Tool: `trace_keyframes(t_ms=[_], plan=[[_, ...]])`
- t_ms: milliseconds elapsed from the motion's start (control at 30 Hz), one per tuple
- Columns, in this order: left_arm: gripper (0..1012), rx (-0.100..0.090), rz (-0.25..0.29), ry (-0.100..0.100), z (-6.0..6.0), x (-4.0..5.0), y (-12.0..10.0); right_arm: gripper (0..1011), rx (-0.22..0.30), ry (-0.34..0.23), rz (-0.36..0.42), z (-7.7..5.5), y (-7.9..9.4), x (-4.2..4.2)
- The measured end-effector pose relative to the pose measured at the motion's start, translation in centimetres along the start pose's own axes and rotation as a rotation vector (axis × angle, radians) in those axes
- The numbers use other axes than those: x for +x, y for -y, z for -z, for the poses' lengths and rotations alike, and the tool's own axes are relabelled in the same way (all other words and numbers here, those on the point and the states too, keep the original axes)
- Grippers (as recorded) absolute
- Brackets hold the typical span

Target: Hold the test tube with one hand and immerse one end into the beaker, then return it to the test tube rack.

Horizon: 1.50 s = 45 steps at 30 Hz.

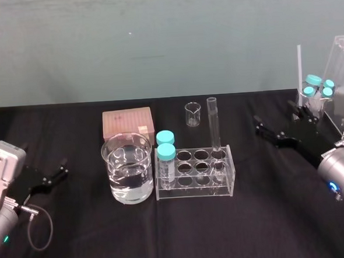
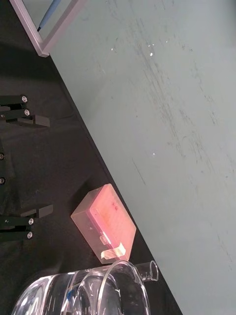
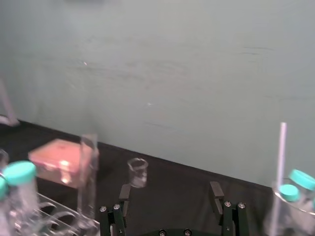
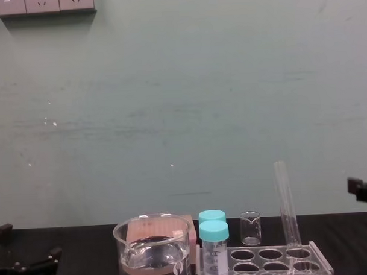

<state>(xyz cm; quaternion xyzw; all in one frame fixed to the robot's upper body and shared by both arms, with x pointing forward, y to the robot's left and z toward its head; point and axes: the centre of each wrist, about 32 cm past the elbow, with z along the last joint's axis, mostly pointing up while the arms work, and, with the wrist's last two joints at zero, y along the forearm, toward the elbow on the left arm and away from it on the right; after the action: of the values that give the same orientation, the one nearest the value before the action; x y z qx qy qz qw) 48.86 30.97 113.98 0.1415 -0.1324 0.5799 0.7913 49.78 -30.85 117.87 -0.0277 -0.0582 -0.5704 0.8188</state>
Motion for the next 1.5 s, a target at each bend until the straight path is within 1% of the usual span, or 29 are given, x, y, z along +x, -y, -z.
trace_keyframes(t_ms=[100,167,367,400,433,500,533,700,933,1167,1500], plan=[[1000,0.000,0.000,0.000,0.0,0.00,0.0,1000,0.005,-0.037,-0.023,-0.6,-0.3,-0.09],[1000,0.000,0.000,0.000,0.0,0.00,0.0,1000,0.006,-0.066,-0.062,-1.3,-0.7,-0.23],[1000,0.000,0.000,0.000,0.0,0.00,0.0,1000,0.003,-0.075,-0.108,-1.8,-1.4,-0.36],[1000,0.000,0.000,0.000,0.0,0.00,0.0,1000,-0.007,-0.077,-0.143,-2.0,-1.9,-0.46],[1000,0.000,0.000,0.000,0.0,0.00,0.0,1000,-0.007,-0.077,-0.143,-2.0,-1.9,-0.46],[1000,0.000,0.000,0.000,0.0,0.00,0.0,1000,-0.015,-0.073,-0.175,-2.0,-2.3,-0.64],[1000,0.000,0.000,0.000,0.0,0.00,0.0,1000,-0.015,-0.073,-0.175,-2.0,-2.3,-0.64],[1000,0.000,0.000,0.000,0.0,0.00,0.0,1000,-0.024,-0.070,-0.219,-1.9,-3.0,-1.10],[1000,0.000,0.000,0.000,0.0,0.00,0.0,1000,-0.048,-0.069,-0.265,-1.4,-4.1,-1.77],[1000,0.000,0.000,0.000,0.0,0.00,0.0,1000,-0.074,-0.070,-0.276,-0.7,-5.2,-2.04],[1000,0.000,0.000,0.000,0.0,0.00,0.0,1000,-0.089,-0.067,-0.290,-0.4,-6.3,-2.23]])
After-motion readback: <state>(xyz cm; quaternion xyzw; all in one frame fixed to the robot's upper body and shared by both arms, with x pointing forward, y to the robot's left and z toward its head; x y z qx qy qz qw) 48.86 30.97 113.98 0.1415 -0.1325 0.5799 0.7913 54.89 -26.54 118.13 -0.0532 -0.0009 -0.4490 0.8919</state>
